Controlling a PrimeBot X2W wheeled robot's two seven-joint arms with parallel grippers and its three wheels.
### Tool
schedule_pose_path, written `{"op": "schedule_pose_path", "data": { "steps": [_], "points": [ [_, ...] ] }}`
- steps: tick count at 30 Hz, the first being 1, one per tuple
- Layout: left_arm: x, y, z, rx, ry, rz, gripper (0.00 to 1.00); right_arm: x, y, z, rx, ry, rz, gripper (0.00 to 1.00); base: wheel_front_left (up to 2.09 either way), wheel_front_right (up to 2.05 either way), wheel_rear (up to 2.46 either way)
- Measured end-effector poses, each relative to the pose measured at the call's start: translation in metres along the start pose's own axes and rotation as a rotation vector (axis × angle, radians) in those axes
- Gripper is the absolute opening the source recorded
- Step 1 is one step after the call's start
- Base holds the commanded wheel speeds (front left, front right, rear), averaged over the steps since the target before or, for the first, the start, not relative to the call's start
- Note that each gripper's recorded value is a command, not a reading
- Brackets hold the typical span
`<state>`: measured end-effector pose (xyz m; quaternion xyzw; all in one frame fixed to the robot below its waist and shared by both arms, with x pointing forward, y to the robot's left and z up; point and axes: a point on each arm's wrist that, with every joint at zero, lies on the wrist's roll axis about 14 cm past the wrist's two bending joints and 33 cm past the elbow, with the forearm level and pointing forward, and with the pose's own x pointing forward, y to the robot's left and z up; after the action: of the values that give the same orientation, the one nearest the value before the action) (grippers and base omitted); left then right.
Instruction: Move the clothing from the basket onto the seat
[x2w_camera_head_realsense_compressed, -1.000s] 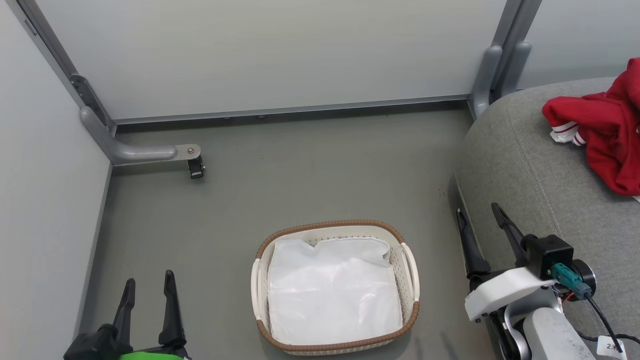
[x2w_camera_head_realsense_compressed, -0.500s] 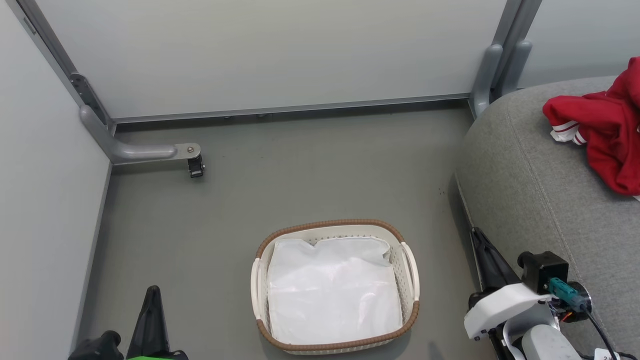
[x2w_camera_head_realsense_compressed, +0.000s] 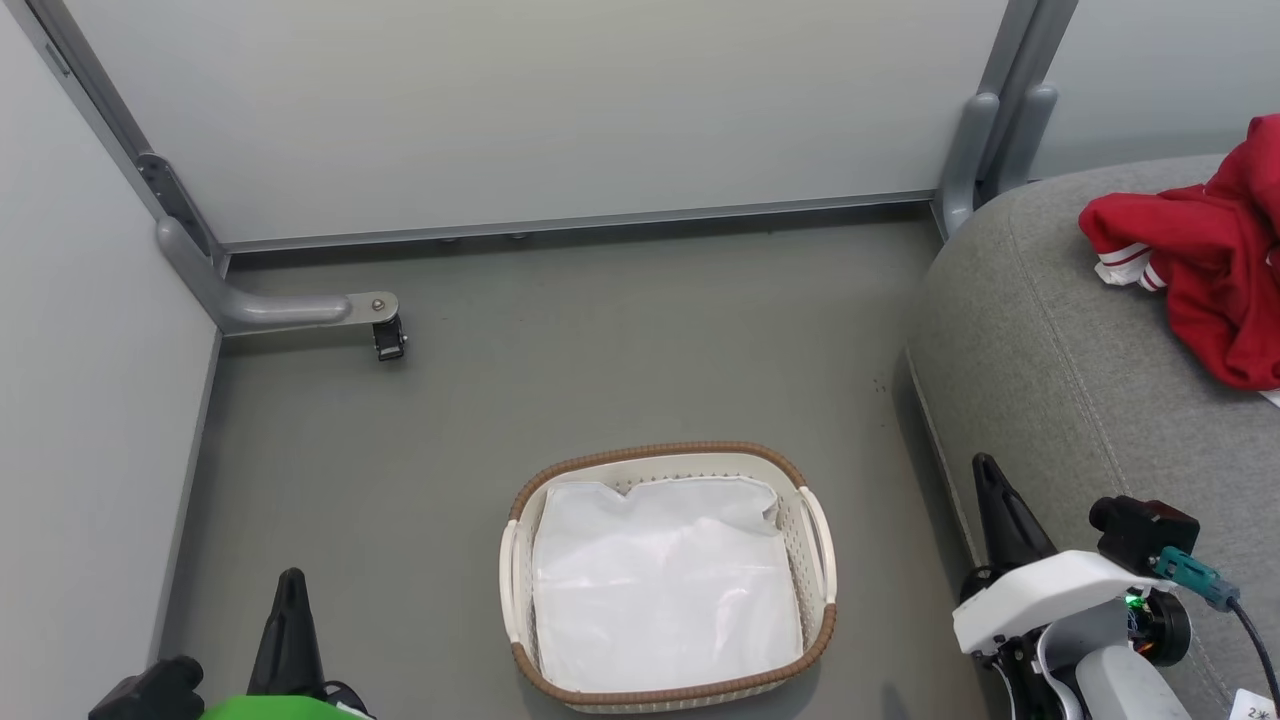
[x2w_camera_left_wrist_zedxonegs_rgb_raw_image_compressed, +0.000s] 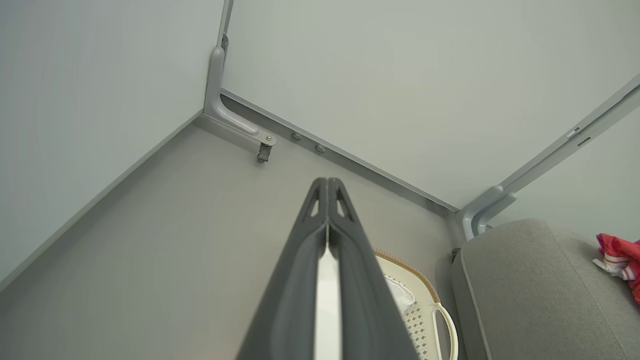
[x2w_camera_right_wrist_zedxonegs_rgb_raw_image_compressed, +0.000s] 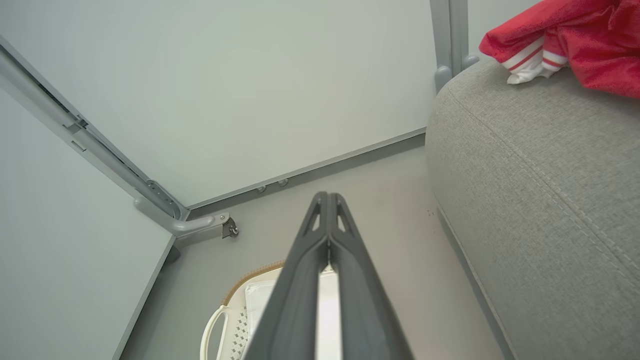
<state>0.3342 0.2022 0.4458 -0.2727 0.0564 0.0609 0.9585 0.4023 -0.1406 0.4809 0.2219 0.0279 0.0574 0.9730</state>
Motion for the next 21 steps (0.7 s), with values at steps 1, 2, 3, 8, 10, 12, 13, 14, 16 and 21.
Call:
{"op": "schedule_pose_path", "data": {
  "steps": [1, 2, 3, 8, 10, 12, 13, 14, 16, 21],
  "points": [
    [0.001, 0.0, 0.001, -0.015, -0.002, 0.002, 0.0, 0.0, -0.001, 0.0, 0.014, 0.0, -0.004, 0.0, 0.0, 0.0, 0.0],
    [0.001, 0.0, 0.001, -0.029, 0.001, 0.004, 0.0, 0.0, -0.002, 0.001, 0.032, -0.001, -0.009, 0.0, 0.0, 0.0, 0.0],
    [0.002, 0.001, 0.001, -0.042, 0.0, 0.007, 0.0, 0.0, -0.003, 0.002, 0.049, -0.002, -0.013, 0.0, 0.0, 0.0, 0.0],
    [0.005, 0.001, 0.004, -0.112, 0.002, 0.013, 0.0, -0.001, -0.007, 0.004, 0.125, -0.003, -0.033, 0.0, 0.0, 0.0, 0.0],
    [0.006, 0.001, 0.004, -0.144, 0.003, 0.015, 0.0, -0.002, -0.009, 0.004, 0.159, -0.004, -0.041, 0.0, 0.0, 0.0, 0.0],
    [0.007, 0.001, 0.005, -0.163, 0.001, 0.014, 0.0, -0.002, -0.01, 0.005, 0.183, -0.005, -0.047, 0.0, 0.0, 0.0, 0.0],
    [0.008, 0.001, 0.006, -0.18, 0.003, 0.015, 0.0, -0.002, -0.011, 0.006, 0.202, -0.006, -0.05, 0.0, 0.0, 0.0, 0.0],
    [0.008, 0.0, 0.006, -0.193, 0.002, 0.016, 0.0, -0.002, -0.012, 0.006, 0.214, -0.009, -0.053, 0.0, 0.0, 0.0, 0.0],
    [0.01, 0.0, 0.007, -0.219, 0.002, 0.014, 0.0, -0.002, -0.013, 0.008, 0.244, -0.011, -0.058, 0.0, 0.0, 0.0, 0.0],
    [0.012, -0.001, 0.009, -0.279, 0.007, 0.012, 0.0, -0.003, -0.016, 0.01, 0.311, -0.014, -0.068, 0.0, 0.0, 0.0, 0.0]
  ]
}}
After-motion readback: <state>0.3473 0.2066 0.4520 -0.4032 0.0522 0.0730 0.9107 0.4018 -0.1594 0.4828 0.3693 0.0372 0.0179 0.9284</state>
